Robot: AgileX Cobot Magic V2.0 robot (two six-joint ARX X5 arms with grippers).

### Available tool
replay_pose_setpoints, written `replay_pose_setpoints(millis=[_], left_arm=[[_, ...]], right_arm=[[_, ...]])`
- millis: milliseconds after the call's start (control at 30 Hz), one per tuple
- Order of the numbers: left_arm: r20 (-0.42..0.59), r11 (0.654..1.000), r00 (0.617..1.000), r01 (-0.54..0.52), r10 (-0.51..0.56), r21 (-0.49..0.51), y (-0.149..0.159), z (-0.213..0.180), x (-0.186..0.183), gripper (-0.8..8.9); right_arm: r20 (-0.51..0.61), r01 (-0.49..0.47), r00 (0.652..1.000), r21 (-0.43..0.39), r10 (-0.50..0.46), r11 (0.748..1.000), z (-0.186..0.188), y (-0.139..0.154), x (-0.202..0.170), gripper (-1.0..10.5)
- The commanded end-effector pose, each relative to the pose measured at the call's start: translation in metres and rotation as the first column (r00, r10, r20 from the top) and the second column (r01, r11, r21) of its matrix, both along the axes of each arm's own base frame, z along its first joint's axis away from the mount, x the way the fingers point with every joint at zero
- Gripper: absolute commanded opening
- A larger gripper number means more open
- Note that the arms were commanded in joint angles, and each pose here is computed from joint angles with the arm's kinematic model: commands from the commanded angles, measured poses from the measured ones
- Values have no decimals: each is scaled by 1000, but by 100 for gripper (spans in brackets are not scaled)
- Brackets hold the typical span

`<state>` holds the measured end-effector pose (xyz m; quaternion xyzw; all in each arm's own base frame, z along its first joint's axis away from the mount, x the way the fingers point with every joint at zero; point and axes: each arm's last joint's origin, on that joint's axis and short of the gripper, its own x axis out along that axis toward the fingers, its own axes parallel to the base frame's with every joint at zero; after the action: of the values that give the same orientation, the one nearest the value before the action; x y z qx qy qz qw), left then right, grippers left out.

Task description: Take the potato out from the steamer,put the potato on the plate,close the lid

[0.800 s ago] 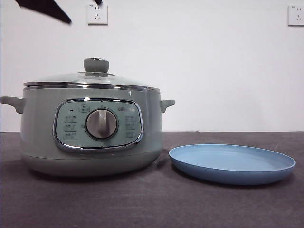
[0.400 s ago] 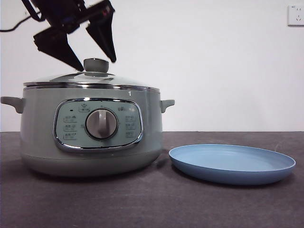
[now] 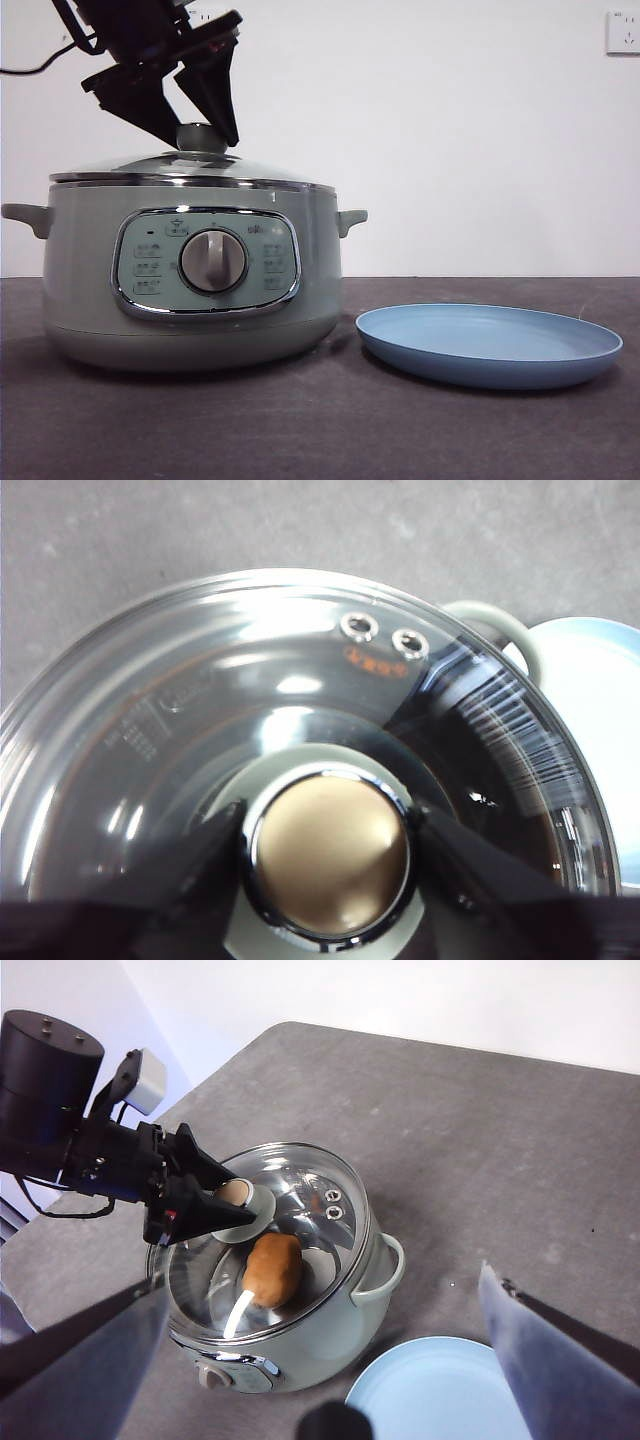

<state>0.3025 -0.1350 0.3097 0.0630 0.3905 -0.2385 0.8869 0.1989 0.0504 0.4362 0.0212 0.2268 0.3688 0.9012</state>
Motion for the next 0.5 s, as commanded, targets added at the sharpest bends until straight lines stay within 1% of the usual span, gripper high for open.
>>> replay_pose_setpoints(millis=[33, 300, 400, 500], left_arm=[[-28, 1000, 1000, -11, 12, 15, 1, -8, 2, -8], [-30, 1000, 999, -10, 11, 14, 1, -3, 2, -8], [-26, 1000, 1000, -10, 11, 13, 1, 7, 1, -8], [-8, 1000, 1000, -4, 4, 12, 2, 27, 0, -8]], right_arm=[[8, -1, 1000, -2, 1, 1000, 1, 0, 1, 626], [9, -2, 1000, -2, 2, 1000, 1, 0, 1, 626], [9, -2, 1000, -1, 2, 1000, 1, 0, 1, 626], [7, -3, 1000, 2, 3, 1000, 1, 0, 1, 626]])
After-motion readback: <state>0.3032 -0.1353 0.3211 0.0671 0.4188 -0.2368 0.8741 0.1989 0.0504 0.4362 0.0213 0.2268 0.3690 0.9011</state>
